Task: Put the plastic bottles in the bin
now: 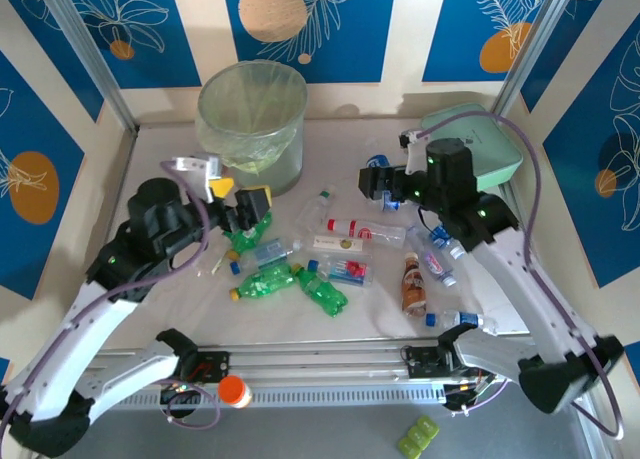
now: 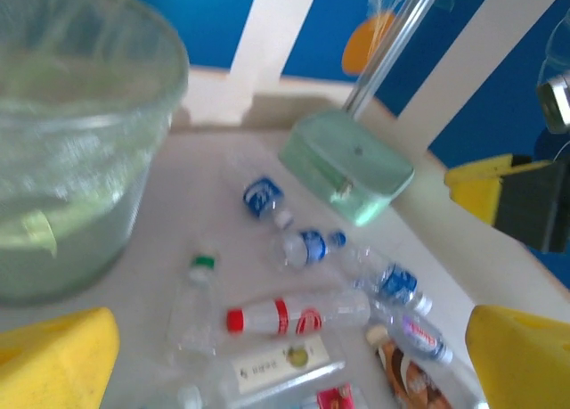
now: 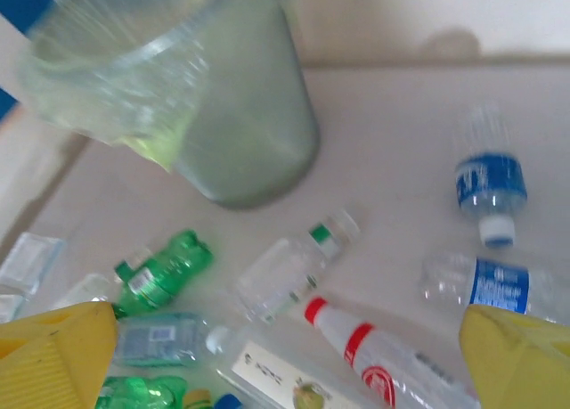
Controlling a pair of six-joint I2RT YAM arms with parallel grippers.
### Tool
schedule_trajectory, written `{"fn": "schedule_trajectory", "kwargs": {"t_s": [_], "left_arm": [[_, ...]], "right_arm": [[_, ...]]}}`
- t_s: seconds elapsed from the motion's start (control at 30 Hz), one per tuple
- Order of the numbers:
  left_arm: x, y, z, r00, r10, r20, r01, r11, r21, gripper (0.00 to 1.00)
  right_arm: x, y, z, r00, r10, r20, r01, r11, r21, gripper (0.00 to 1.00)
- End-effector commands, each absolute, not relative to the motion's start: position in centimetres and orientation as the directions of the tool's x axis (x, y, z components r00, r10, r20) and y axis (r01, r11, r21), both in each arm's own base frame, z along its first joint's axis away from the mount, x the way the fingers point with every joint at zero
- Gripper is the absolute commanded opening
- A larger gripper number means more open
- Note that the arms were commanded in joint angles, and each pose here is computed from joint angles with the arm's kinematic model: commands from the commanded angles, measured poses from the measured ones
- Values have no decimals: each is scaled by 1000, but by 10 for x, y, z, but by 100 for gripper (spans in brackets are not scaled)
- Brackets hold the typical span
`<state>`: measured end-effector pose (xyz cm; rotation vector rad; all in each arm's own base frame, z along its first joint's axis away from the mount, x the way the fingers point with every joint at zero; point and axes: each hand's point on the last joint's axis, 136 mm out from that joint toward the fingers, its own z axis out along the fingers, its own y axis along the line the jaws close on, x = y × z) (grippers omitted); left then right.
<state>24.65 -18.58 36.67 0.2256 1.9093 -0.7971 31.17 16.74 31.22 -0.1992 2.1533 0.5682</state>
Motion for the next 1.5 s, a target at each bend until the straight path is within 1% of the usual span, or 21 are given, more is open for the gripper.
{"fn": "schedule_trajectory", "kwargs": {"t_s": [0.0, 0.1, 0.17, 0.23, 0.3, 0.33, 0.4, 0.43, 0.47, 0.6, 0.67, 0.8, 0.97, 1.07, 1.17, 1.47], "left_arm": [[241, -187, 350, -552, -221, -804, 438, 744, -505, 99], [240, -196, 331, -654, -144, -742, 413, 755, -510, 99], [243, -197, 317, -724, -122, -679, 350, 783, -514, 99], [249, -195, 308, -775, -139, -616, 269, 809, -522, 99], [253, -195, 311, -810, -163, -563, 209, 817, -537, 99], [252, -198, 316, -814, -149, -561, 227, 808, -544, 99], [256, -206, 324, -795, -146, -589, 274, 780, -563, 99], [260, -206, 326, -777, -157, -610, 284, 777, -562, 99], [264, -205, 325, -758, -167, -631, 290, 780, -555, 99], [276, -201, 316, -733, -156, -662, 290, 809, -511, 99], [281, -194, 311, -724, -167, -669, 257, 835, -487, 99], [284, -175, 310, -655, -198, -729, 225, 870, -439, 99], [275, -171, 322, -586, -171, -792, 304, 859, -411, 99], [272, -174, 322, -588, -149, -795, 329, 854, -403, 99], [267, -189, 323, -594, -120, -796, 404, 811, -423, 99], [265, -195, 321, -603, -121, -789, 425, 788, -446, 99]], "right_arm": [[317, 160, 294, -696, 102, -711, -242, 898, 366, 99], [335, 160, 276, -736, 93, -671, -215, 907, 362, 97], [352, 152, 263, -768, 101, -633, -162, 925, 344, 96], [369, 146, 251, -793, 106, -600, -123, 937, 328, 95], [391, 140, 235, -802, 89, -590, -99, 955, 279, 96], [403, 136, 227, -807, 93, -583, -79, 962, 263, 96], [429, 127, 212, -818, 107, -565, -41, 969, 244, 88], [440, 128, 202, -828, 101, -552, -49, 967, 251, 88], [451, 132, 198, -831, 87, -550, -75, 961, 266, 85], [494, 129, 177, -821, 51, -568, -60, 983, 174, 88], [501, 139, 163, -835, -12, -551, -124, 978, 167, 86], [518, 136, 136, -872, -17, -489, -119, 977, 178, 86], [533, 124, 106, -913, -51, -406, -102, 989, 104, 86], [534, 124, 88, -932, -65, -355, -109, 988, 106, 84], [536, 122, 76, -946, -63, -319, -100, 990, 102, 81], [536, 125, 55, -959, -66, -276, -102, 988, 117, 69]]}}
